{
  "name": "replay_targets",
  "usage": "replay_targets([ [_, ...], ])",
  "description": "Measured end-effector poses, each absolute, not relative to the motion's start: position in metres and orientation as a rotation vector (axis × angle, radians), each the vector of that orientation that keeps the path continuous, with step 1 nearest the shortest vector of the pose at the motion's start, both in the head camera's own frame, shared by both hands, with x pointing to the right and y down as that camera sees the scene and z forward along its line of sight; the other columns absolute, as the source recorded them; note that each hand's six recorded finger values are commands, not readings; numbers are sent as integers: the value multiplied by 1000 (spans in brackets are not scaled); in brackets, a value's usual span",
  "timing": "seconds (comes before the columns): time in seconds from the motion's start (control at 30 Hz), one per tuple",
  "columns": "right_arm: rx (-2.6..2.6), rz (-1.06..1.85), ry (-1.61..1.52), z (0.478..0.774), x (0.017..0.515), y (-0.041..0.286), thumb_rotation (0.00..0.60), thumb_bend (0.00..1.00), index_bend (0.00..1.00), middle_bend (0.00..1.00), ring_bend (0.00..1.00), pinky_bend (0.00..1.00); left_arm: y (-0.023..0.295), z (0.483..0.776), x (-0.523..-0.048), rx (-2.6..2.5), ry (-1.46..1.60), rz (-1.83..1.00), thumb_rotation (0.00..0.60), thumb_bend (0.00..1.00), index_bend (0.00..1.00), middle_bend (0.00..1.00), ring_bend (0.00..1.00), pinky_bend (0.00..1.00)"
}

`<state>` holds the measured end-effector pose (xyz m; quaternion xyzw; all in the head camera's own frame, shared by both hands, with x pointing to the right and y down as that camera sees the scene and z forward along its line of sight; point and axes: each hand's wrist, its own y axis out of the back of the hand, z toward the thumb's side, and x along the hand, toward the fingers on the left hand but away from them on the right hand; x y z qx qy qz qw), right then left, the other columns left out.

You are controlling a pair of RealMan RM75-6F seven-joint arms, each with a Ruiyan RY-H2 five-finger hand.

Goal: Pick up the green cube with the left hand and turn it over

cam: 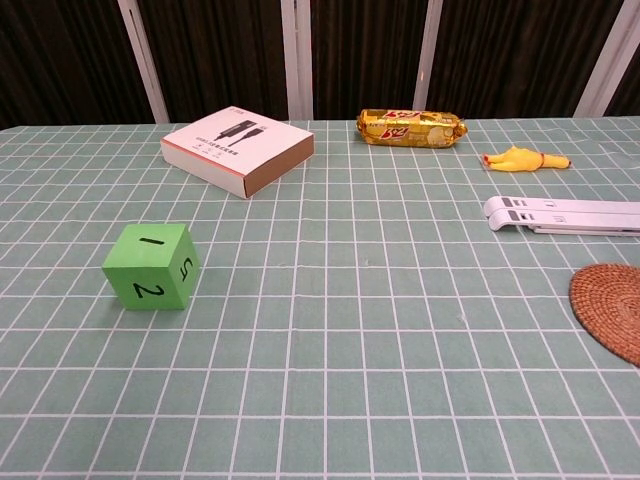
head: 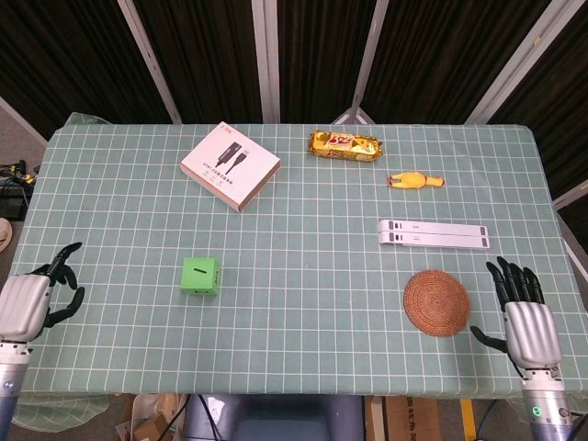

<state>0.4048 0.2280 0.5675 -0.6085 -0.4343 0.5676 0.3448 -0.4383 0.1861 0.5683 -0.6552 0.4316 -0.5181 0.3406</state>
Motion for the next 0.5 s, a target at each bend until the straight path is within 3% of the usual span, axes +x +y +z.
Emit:
replay_targets([
  [0.07, -1579, 1484, -1127, 569, 405, 228, 600, 73, 55, 0, 0, 0, 181, 572, -435, -1759, 1079, -1391, 600, 793, 183, 809, 701, 789],
  [0.17, -1578, 1488, -1120, 570, 404, 228, 600, 73, 55, 0, 0, 0, 176, 578, -429, -1839, 985, -1470, 600, 845, 184, 839, 725, 801],
  [0.5, -1572, 1513, -1125, 572, 405, 228, 600, 73, 55, 0, 0, 0, 170, 603, -414, -1837, 608, -1741, 600, 855, 180, 841, 726, 801],
])
